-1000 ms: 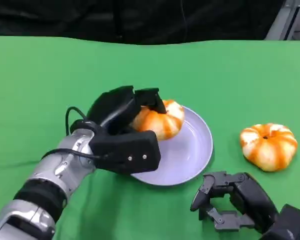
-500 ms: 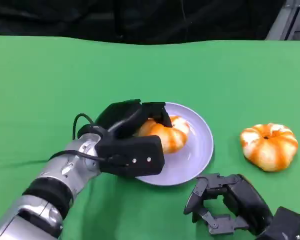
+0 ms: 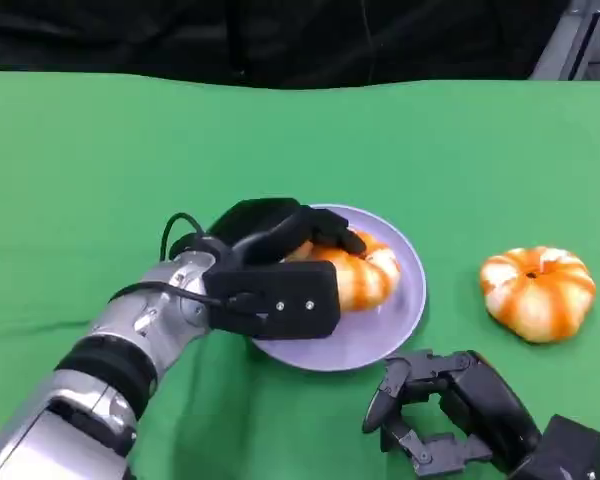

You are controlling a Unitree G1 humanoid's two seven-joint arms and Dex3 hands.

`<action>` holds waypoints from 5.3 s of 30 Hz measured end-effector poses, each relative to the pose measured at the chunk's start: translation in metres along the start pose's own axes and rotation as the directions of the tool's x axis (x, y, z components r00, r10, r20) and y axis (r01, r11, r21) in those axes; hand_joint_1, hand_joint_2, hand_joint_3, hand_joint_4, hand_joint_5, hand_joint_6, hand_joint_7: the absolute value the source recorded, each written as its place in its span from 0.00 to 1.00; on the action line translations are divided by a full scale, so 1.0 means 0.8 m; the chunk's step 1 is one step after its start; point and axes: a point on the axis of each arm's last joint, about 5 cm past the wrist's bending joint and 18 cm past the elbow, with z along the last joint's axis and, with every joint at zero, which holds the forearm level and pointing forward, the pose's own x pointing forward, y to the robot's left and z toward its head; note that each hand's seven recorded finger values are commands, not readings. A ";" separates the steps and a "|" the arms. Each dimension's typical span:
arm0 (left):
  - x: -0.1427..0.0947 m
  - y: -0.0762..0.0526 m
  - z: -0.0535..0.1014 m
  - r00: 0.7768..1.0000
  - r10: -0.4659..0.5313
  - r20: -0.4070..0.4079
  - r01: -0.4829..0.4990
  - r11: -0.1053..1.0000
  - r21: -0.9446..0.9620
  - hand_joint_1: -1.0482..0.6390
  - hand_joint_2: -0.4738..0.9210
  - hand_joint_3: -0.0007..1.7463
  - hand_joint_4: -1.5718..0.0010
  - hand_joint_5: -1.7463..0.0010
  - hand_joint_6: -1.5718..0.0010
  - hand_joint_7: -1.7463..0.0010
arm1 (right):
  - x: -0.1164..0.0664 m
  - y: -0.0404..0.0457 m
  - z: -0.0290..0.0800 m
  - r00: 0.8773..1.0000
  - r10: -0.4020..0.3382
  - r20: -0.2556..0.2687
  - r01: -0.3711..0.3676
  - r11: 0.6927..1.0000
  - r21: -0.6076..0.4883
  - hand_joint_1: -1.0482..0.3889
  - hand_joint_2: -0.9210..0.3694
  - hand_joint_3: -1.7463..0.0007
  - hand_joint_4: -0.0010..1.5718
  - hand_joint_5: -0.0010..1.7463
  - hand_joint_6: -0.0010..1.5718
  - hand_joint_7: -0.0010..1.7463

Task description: Grasp the bread from the table and place it into the plate.

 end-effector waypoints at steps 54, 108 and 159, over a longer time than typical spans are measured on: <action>-0.003 0.050 0.004 0.981 -0.193 -0.009 0.193 0.976 0.097 0.00 1.00 0.46 0.73 1.00 0.78 1.00 | -0.002 0.004 -0.001 1.000 0.007 -0.009 -0.007 1.000 0.001 0.80 0.35 0.30 0.66 0.78 0.66 0.58; -0.107 0.010 -0.046 0.917 0.396 -0.049 -0.306 0.619 -0.724 0.18 1.00 0.37 0.49 0.97 0.63 0.99 | -0.008 -0.001 -0.003 0.999 0.021 -0.031 -0.022 1.000 -0.015 0.77 0.32 0.34 0.65 0.75 0.64 0.59; -0.181 -0.060 -0.059 0.857 0.487 -0.172 -0.396 0.405 -0.824 0.17 1.00 0.32 0.40 0.98 0.60 1.00 | -0.014 -0.005 -0.007 0.999 0.018 -0.043 -0.018 1.000 -0.003 0.75 0.28 0.39 0.63 0.76 0.63 0.58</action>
